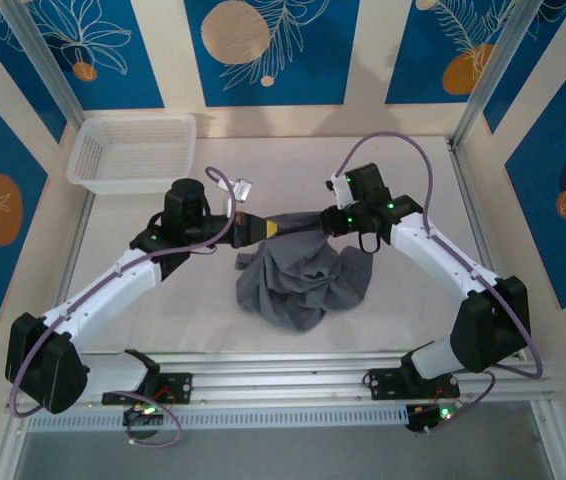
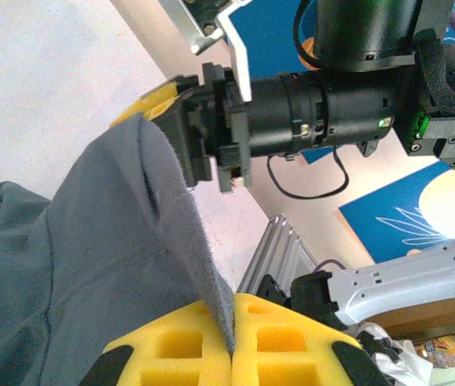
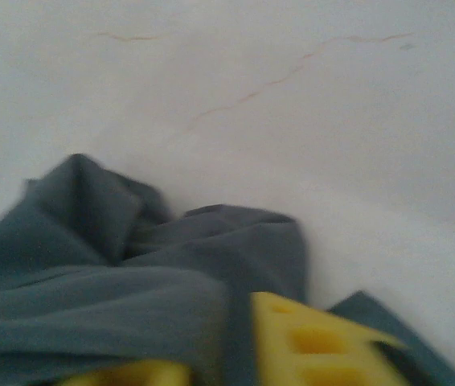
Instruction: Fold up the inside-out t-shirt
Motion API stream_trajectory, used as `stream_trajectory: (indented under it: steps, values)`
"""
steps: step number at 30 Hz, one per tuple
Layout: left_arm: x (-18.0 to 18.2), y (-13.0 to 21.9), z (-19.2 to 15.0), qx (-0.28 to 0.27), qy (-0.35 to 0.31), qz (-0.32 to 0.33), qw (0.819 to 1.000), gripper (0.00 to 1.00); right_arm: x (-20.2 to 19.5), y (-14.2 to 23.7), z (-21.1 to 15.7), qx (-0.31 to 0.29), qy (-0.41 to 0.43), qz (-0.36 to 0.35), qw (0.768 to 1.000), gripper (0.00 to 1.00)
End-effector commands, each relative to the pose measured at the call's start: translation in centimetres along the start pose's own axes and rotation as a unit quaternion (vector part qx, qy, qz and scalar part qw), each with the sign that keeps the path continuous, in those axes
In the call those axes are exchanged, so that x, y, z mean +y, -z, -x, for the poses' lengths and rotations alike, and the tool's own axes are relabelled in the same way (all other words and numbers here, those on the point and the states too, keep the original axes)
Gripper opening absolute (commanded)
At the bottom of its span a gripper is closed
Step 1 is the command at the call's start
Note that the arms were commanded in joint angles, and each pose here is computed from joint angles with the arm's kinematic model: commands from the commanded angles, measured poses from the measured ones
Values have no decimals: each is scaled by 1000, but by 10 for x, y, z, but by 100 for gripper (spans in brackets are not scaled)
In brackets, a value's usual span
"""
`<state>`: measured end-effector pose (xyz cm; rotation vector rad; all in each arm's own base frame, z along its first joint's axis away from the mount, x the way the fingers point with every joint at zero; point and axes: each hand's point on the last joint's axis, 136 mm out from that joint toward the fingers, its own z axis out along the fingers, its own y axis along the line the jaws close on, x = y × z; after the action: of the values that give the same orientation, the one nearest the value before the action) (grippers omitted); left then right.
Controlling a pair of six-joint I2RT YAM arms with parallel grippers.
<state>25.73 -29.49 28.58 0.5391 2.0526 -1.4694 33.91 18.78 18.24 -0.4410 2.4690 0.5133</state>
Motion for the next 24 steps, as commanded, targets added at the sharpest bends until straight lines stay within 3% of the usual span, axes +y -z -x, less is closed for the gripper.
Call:
stream_trajectory:
  steps: [1,4,7,10,13,16,19,24]
  values:
    - [16,-1,0,4,-19,55,998,0,48,27,2,-10,-22,153,988,0]
    - [81,3,-12,20,-6,200,980,1,85,56,17,-53,-29,260,964,0]
    - [93,-13,-24,42,-10,179,983,6,101,72,29,-84,-38,308,947,0]
    - [89,-10,-17,28,-25,182,983,27,98,71,33,-84,-44,295,951,0]
    - [70,13,-2,2,-98,202,974,47,89,63,28,-64,-46,263,962,0]
    - [26,24,4,3,-186,142,972,53,93,57,21,-45,-26,259,965,0]
    - [-14,23,3,29,-224,59,972,66,104,57,16,-33,3,270,962,0]
    - [-2,7,7,90,-220,63,969,68,123,66,15,-29,35,300,953,0]
